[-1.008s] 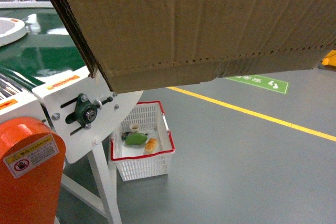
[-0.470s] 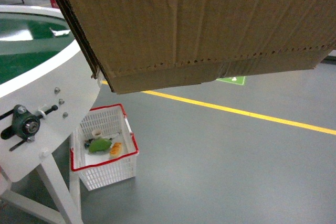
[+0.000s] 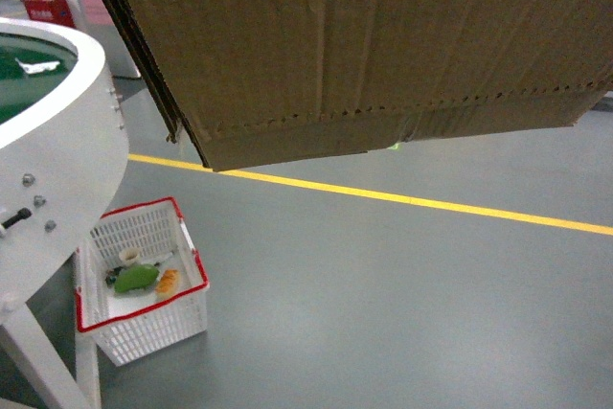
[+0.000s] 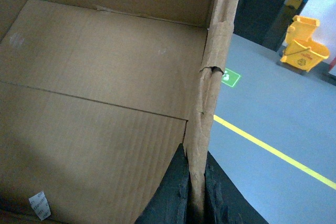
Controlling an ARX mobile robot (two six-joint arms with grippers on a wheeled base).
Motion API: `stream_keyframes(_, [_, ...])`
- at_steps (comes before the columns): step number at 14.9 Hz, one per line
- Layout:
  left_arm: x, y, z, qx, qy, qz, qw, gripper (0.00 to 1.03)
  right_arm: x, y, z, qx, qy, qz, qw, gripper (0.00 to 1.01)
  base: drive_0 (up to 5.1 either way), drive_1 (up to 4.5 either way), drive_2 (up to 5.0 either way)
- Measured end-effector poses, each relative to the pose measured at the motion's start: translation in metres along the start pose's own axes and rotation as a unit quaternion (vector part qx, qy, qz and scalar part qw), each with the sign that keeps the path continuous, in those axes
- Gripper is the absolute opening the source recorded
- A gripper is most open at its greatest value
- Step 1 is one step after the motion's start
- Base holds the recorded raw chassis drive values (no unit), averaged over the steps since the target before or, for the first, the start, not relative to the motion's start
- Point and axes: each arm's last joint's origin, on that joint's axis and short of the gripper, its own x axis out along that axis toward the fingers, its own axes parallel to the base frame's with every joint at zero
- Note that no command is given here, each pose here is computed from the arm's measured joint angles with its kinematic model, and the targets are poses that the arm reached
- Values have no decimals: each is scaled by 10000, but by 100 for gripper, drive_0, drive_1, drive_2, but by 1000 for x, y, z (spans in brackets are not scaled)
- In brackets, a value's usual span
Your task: Sort boxes to right shelf from conveyor
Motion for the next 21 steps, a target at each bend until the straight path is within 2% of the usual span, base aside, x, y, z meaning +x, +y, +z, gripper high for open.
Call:
stream_keyframes(13, [0, 0, 0, 9, 2, 0, 10000, 3, 0, 0, 0, 0, 2, -1, 10000, 2, -155, -155, -155])
stream_keyframes(19, [0, 0, 0, 45, -3, -4, 10000, 3, 2, 0, -1, 1, 6, -1, 10000, 2, -426, -351, 270])
stream_keyframes(21, [-1, 1, 1, 50, 3, -11, 10000, 3, -1, 0, 0, 2, 9, 4, 10000, 2, -141, -141, -141])
